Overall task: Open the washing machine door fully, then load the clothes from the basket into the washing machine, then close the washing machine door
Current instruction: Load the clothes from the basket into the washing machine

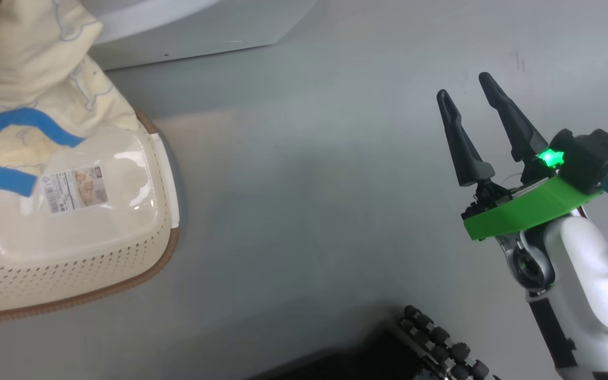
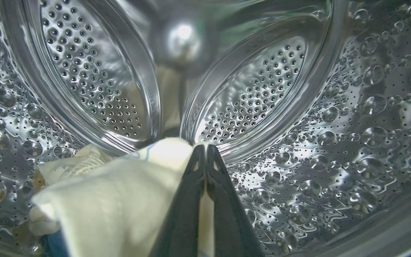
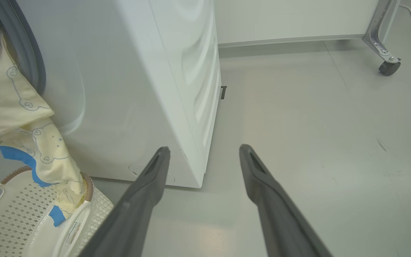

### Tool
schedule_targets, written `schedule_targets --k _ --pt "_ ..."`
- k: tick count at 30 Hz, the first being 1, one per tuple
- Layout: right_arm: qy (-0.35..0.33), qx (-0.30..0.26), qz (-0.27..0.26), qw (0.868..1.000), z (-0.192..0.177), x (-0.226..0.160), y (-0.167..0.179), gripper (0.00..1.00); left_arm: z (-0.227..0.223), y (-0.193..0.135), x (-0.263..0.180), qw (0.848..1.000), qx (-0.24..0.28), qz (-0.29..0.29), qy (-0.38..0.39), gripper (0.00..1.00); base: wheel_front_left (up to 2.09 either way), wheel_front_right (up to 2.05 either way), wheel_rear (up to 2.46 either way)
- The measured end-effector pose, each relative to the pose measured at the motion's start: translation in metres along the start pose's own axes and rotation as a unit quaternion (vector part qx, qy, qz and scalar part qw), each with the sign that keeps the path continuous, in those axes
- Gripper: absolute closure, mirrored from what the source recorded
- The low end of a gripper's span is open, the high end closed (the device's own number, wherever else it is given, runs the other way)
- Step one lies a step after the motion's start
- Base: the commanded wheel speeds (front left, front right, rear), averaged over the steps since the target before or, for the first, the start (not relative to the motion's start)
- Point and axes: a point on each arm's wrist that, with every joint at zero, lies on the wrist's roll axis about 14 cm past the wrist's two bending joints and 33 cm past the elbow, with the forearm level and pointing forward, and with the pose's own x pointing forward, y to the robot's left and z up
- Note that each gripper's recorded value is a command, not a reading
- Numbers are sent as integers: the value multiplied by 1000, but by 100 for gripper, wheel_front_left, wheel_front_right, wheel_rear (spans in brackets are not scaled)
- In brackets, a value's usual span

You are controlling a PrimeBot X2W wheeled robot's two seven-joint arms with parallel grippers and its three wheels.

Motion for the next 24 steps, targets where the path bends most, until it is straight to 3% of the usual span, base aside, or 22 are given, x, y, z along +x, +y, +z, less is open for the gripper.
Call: schedule_targets --k 16,24 --pt "8 -11 -9 1000 0 -2 -5 0 21 29 48 998 6 49 -46 100 0 0 0" --pt "19 -12 -22 1000 -6 -5 -13 0 48 27 63 994 12 51 -97 100 0 0 0"
